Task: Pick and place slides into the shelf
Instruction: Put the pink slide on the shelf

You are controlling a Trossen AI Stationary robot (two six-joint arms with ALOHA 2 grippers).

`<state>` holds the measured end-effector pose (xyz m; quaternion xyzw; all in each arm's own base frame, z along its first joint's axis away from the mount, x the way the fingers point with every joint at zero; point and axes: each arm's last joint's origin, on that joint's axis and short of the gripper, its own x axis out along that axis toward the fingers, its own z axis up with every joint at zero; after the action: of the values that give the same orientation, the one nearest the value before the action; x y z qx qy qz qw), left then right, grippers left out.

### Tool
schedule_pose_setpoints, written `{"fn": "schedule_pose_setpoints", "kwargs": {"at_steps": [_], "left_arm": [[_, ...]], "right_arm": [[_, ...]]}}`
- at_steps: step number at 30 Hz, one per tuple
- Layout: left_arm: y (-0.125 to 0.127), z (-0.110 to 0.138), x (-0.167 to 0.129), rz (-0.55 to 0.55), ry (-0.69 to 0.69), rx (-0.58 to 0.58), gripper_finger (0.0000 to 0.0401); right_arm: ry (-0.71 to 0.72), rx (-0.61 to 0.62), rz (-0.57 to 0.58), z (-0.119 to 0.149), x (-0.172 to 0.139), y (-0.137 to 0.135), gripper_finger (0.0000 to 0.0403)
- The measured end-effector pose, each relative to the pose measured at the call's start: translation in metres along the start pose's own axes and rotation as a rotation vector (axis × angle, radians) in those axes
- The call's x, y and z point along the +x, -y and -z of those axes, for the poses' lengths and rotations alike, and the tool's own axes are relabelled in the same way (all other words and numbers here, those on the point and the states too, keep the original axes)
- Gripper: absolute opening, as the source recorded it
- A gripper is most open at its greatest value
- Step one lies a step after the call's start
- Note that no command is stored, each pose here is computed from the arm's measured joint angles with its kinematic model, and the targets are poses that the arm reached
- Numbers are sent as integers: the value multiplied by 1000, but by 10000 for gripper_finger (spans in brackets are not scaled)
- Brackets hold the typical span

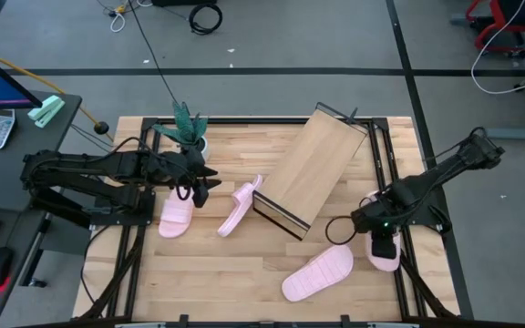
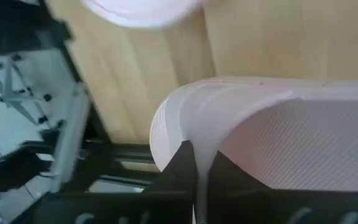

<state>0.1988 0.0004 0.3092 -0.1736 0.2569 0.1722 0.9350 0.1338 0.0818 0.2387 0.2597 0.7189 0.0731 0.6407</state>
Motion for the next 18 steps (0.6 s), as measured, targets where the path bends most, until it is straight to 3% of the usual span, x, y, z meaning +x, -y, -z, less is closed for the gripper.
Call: {"fn": "schedule_pose_setpoints", "kwargs": {"at_steps": [9, 14, 18], "left_arm": [[0, 0, 0, -1, -2, 0, 167], [0, 0, 0, -1, -1, 0, 167], [0, 0, 0, -1, -1, 0, 165]], "right_arm": [[290, -115, -38, -2, -82, -44, 8], [503, -183, 32, -14, -120, -53, 8], [586, -249, 115, -29, -140, -49, 8]]}}
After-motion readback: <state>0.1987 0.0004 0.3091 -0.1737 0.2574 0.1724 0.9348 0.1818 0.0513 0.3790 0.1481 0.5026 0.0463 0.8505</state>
